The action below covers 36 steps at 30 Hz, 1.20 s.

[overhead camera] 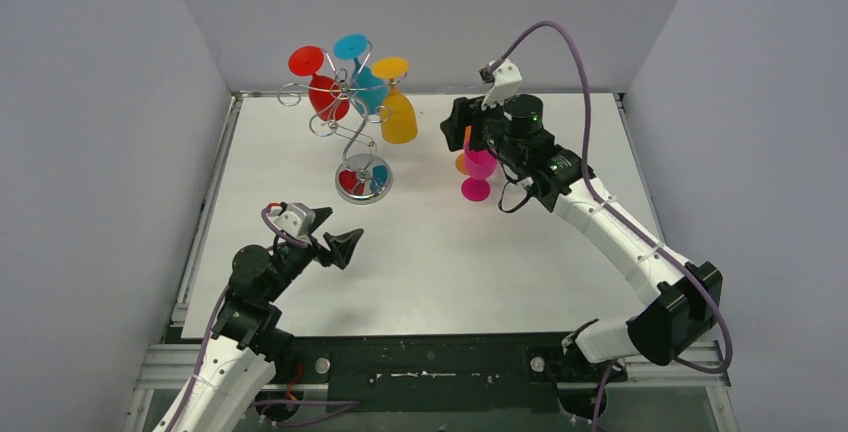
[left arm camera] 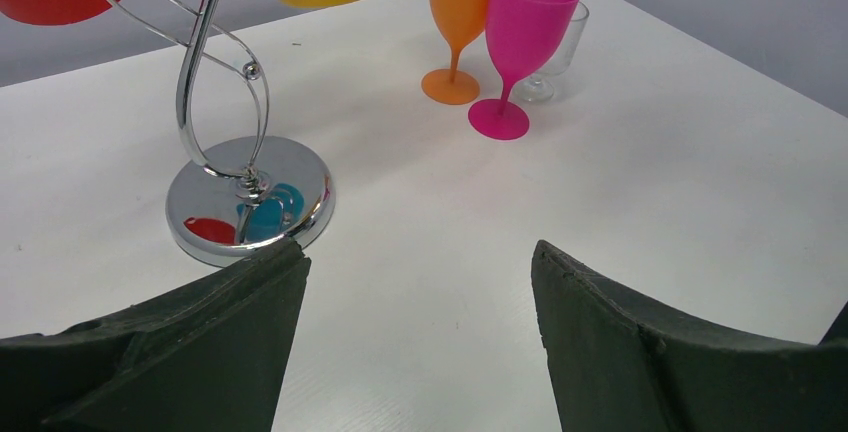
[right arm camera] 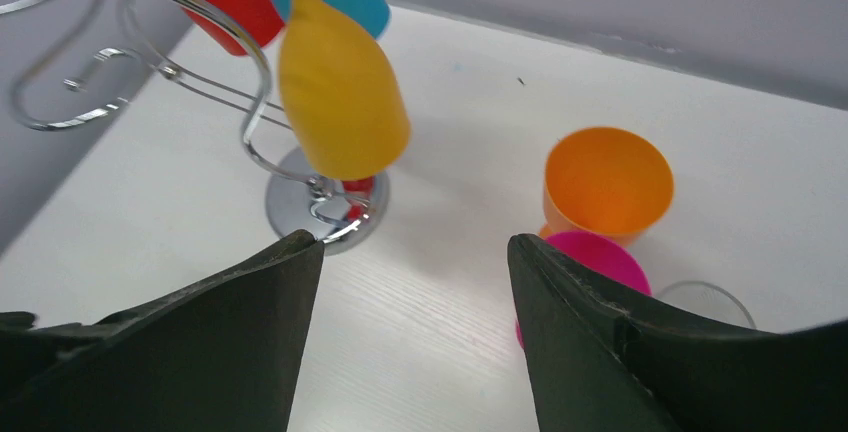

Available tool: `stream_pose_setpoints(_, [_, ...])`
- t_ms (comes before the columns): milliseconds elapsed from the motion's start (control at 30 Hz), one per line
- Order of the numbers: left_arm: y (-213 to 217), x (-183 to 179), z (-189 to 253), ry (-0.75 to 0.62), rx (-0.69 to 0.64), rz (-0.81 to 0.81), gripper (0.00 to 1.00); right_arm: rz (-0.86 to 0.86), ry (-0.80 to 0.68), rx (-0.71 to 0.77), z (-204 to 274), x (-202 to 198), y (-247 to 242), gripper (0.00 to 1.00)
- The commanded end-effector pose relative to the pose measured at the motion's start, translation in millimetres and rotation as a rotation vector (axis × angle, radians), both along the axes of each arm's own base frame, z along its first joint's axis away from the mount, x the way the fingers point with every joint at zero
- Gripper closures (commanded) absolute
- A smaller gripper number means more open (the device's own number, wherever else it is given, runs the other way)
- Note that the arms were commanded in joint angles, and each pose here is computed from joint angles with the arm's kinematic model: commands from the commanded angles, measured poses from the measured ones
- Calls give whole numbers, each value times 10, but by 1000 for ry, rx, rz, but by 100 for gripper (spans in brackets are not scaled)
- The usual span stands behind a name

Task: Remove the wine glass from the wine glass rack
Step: Place the wine glass at the center of the board, then pick up the wine glass from the wine rack.

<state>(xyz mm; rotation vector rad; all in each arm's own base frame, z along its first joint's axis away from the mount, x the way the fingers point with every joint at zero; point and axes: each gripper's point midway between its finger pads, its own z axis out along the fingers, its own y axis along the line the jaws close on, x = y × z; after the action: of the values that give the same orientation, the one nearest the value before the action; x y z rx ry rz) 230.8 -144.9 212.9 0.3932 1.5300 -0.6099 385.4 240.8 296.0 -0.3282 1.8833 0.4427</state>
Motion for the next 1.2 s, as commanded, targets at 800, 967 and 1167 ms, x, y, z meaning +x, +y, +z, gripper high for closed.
stream_pose_setpoints(800, [35,-1,261,-67,-5,-2,20,180,19,572,1004,1013,1088,25])
stream_pose_setpoints(967, [50,-2,271,-71,-5,1,20,210,31,568,969,1156,1230,31])
stream_pose_setpoints(1167, [52,7,245,-65,2,-1,20,195,40,557,881,1181,1241,43])
